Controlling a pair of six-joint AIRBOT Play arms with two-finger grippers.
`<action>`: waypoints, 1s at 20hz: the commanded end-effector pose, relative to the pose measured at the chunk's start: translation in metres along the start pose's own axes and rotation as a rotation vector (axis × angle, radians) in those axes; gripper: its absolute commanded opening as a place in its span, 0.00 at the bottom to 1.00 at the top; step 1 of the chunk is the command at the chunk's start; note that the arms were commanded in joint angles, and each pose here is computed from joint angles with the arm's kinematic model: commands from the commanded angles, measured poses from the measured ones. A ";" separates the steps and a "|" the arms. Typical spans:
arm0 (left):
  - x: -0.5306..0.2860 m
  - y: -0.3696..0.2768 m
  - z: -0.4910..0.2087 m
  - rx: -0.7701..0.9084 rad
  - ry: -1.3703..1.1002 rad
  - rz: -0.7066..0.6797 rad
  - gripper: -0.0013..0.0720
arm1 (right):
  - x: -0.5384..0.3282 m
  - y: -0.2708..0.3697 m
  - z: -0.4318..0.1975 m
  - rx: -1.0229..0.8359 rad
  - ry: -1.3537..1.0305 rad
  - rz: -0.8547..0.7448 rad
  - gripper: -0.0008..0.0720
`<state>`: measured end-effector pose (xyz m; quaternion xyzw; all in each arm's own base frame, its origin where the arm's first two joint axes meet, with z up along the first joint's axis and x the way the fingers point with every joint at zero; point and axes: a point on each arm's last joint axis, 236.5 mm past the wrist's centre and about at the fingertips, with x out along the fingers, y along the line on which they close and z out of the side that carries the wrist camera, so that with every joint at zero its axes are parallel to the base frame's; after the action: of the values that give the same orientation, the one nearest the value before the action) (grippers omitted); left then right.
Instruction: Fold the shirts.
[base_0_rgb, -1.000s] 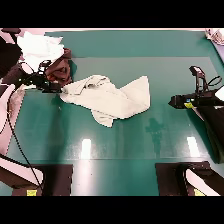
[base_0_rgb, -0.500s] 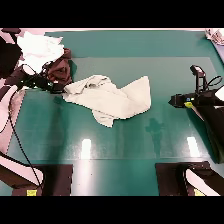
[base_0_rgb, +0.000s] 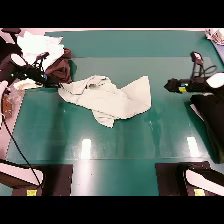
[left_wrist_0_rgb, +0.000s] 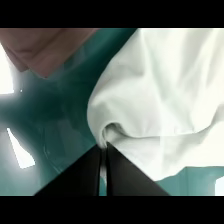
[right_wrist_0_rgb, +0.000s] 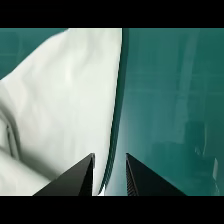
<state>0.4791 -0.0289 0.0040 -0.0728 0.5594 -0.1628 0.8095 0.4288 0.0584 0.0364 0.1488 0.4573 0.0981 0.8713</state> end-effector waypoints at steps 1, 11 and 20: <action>-0.024 -0.010 0.009 -0.020 -0.042 -0.001 0.06 | 0.047 0.006 0.023 -0.087 0.014 0.015 0.36; -0.032 -0.037 0.001 -0.042 -0.012 -0.086 0.06 | 0.126 0.037 0.044 -0.255 0.159 0.102 0.73; -0.021 -0.066 0.002 0.041 -0.003 -0.084 0.06 | 0.162 0.025 0.024 -0.275 0.275 0.096 0.73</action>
<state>0.4629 -0.0786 0.0428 -0.0874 0.5517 -0.2050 0.8037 0.5414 0.1230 -0.0536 0.0378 0.5322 0.2154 0.8179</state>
